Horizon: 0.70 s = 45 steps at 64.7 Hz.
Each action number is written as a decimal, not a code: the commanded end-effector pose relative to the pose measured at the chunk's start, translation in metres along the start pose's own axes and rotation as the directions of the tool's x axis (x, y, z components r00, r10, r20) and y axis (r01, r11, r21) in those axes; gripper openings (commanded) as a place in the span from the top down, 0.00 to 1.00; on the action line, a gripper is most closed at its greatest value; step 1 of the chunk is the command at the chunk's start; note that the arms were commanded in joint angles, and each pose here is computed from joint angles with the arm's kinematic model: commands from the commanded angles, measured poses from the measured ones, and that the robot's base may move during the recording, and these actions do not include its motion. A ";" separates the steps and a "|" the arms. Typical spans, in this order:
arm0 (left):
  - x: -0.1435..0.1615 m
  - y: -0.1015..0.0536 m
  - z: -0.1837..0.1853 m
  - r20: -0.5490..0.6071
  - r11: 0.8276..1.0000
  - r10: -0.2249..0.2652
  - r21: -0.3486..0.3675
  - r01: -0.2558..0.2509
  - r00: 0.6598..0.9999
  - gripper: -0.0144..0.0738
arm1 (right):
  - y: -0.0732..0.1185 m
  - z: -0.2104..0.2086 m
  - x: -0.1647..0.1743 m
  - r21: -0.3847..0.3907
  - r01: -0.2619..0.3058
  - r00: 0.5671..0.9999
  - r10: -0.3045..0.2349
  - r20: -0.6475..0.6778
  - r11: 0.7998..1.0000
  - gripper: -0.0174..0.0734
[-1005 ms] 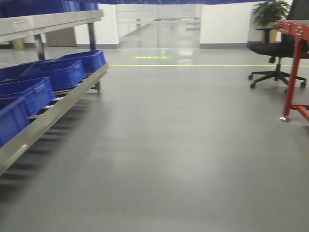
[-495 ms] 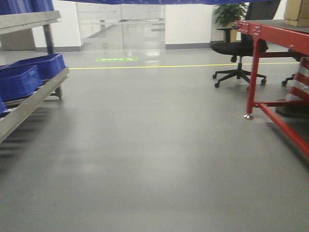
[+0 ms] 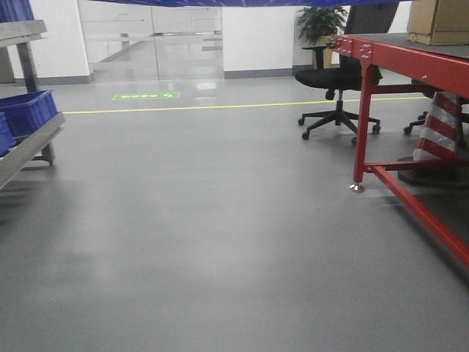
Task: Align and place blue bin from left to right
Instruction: 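Drive across the floor carrying the blue bin in both grippers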
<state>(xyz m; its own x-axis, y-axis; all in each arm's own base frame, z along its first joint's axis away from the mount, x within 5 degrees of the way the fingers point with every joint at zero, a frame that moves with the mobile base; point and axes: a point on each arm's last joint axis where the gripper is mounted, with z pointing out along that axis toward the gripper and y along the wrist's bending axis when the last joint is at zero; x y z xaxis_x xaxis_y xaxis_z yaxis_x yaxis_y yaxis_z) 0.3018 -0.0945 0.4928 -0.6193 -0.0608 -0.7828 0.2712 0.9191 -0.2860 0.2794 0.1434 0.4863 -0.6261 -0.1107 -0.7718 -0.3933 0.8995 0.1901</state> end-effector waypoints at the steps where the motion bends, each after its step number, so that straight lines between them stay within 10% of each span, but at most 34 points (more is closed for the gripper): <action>1: -0.009 -0.009 -0.014 0.104 0.999 0.015 0.050 -0.020 0.994 0.96 | 0.006 -0.016 -0.010 -0.043 0.017 0.992 -0.011 0.129 0.999 0.98; 45: -0.009 -0.009 -0.014 0.104 0.999 0.015 0.050 -0.020 0.994 0.96 | 0.006 -0.016 -0.010 -0.043 0.017 0.992 -0.011 0.129 0.999 0.98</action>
<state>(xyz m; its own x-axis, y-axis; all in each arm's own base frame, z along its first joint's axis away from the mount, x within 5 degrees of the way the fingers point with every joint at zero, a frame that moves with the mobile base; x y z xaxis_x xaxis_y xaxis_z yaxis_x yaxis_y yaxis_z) 0.3018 -0.0945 0.4928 -0.6193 -0.0608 -0.7828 0.2712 0.9191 -0.2860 0.2794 0.1434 0.4863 -0.6261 -0.1107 -0.7718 -0.3933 0.8995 0.1901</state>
